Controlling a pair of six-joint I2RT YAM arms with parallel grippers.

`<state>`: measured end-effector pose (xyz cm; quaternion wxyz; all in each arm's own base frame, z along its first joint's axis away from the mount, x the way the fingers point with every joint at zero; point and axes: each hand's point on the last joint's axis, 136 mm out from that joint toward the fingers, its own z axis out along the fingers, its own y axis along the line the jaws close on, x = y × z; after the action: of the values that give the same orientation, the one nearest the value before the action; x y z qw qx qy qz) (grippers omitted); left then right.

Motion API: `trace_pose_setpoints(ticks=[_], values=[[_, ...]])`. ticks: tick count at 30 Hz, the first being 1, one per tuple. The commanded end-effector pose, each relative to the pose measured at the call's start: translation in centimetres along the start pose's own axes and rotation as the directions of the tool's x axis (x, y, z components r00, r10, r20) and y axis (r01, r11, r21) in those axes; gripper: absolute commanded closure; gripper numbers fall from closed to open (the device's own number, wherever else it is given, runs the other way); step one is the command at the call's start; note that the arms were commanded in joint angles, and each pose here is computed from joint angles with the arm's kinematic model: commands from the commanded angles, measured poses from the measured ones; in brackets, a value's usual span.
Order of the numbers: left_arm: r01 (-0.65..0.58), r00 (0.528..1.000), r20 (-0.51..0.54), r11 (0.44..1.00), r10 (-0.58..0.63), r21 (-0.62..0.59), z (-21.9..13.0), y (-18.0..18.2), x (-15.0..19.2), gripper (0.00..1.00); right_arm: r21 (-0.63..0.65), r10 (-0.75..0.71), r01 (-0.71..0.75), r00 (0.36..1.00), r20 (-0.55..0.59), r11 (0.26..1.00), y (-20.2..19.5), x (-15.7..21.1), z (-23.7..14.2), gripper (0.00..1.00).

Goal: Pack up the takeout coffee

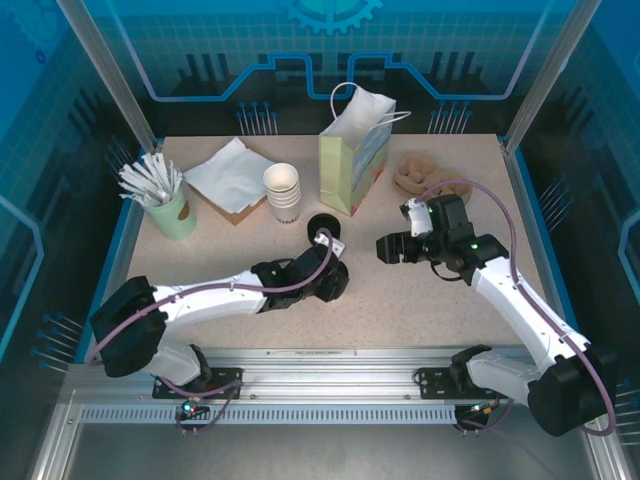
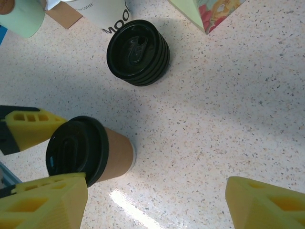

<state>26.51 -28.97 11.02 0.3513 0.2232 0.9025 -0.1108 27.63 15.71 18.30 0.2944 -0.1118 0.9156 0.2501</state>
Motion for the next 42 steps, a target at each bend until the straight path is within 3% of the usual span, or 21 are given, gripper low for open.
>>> trace_pose_setpoints(ticks=[1,21,34,38,42], values=[[-0.05,0.997,-0.064,0.999,0.05,-0.013,1.2,0.1,0.6,0.5,-0.009,-0.013,0.013,1.0,0.01,1.0,0.7,-0.8,-0.4,0.23],[-0.045,0.999,-0.021,0.998,0.046,0.047,-0.4,-1.4,-2.5,0.23,0.022,-0.019,0.019,1.0,0.008,1.0,0.2,0.0,-0.4,0.23],[-0.024,1.0,0.001,0.996,0.024,0.085,-1.8,-1.7,-3.3,0.18,0.017,-0.021,0.021,1.0,-0.001,1.0,0.3,0.4,-0.2,0.23],[0.057,0.996,0.058,0.985,-0.067,0.165,-4.5,-1.1,-4.6,0.14,-0.041,-0.025,0.025,1.0,-0.006,0.999,1.6,0.7,0.4,0.22],[0.241,0.969,-0.005,0.932,-0.249,0.271,-5.1,1.1,-3.5,0.12,-0.148,-0.024,0.016,0.998,-0.052,0.989,3.6,2.5,2.8,0.17]])
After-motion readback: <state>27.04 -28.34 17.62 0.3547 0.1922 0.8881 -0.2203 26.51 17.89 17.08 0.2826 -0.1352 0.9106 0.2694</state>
